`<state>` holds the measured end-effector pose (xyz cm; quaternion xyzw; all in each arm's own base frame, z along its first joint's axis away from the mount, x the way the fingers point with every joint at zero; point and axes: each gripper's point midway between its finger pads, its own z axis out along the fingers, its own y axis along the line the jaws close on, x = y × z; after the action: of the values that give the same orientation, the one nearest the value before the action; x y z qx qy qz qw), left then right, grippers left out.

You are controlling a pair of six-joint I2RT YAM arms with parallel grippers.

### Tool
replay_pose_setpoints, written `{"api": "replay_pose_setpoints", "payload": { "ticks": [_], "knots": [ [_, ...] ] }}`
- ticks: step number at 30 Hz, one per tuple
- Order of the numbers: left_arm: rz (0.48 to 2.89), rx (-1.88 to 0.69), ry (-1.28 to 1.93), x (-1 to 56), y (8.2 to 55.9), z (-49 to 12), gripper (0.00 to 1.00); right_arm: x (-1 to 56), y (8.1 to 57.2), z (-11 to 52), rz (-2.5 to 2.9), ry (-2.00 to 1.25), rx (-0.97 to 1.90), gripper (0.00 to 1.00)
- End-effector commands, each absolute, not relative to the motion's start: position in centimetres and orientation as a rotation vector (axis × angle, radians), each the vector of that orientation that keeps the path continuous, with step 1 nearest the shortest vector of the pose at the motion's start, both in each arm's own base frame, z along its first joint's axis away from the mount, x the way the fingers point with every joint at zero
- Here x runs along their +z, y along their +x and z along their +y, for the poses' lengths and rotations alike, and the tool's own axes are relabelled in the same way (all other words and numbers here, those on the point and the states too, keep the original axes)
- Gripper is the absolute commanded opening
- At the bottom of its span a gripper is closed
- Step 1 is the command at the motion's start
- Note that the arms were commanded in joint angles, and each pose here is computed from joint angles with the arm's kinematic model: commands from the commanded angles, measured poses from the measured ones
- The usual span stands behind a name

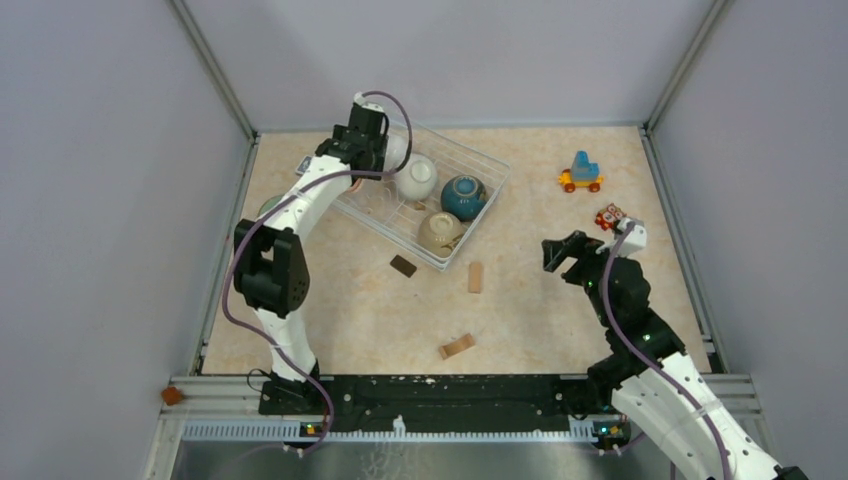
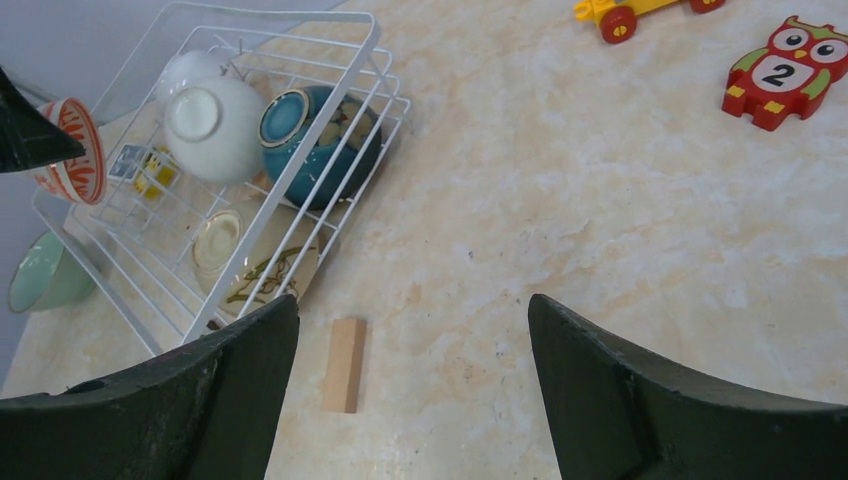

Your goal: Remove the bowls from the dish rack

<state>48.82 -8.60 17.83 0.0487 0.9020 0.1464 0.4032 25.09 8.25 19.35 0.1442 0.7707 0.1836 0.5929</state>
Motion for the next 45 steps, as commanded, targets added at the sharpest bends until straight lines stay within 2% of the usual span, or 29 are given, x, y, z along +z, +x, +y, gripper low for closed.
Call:
{"api": "replay_pose_setpoints", "payload": {
  "ticks": [1,10,18,36,42,45],
  "knots": [
    [2.127,0.214,0.072,25.0,49.0,-9.7,0.57,21.4,25.1,10.0,1.742,0.239,0.516,0.84],
    [2.040,-0.038,0.109,29.8,47.2,-12.5,0.58,24.7,21.6,17.9,1.619,-0.310,0.867,0.82],
    [2.011,-0.361,0.145,32.0,45.1,-16.7,0.58,24.8,24.1,20.3,1.674,-0.227,0.976,0.78],
    [1.856,-1.294,0.325,35.3,35.4,-26.4,0.54,28.7,29.2,23.8,1.658,-0.063,1.053,0.73],
    [1.812,-1.497,0.385,35.1,32.8,-28.5,0.53,28.8,30.2,24.1,1.685,-0.016,1.048,0.73],
    [1.801,-1.543,0.435,35.1,31.7,-29.5,0.53,29.1,30.5,24.2,1.681,0.000,1.051,0.69]
  ]
}}
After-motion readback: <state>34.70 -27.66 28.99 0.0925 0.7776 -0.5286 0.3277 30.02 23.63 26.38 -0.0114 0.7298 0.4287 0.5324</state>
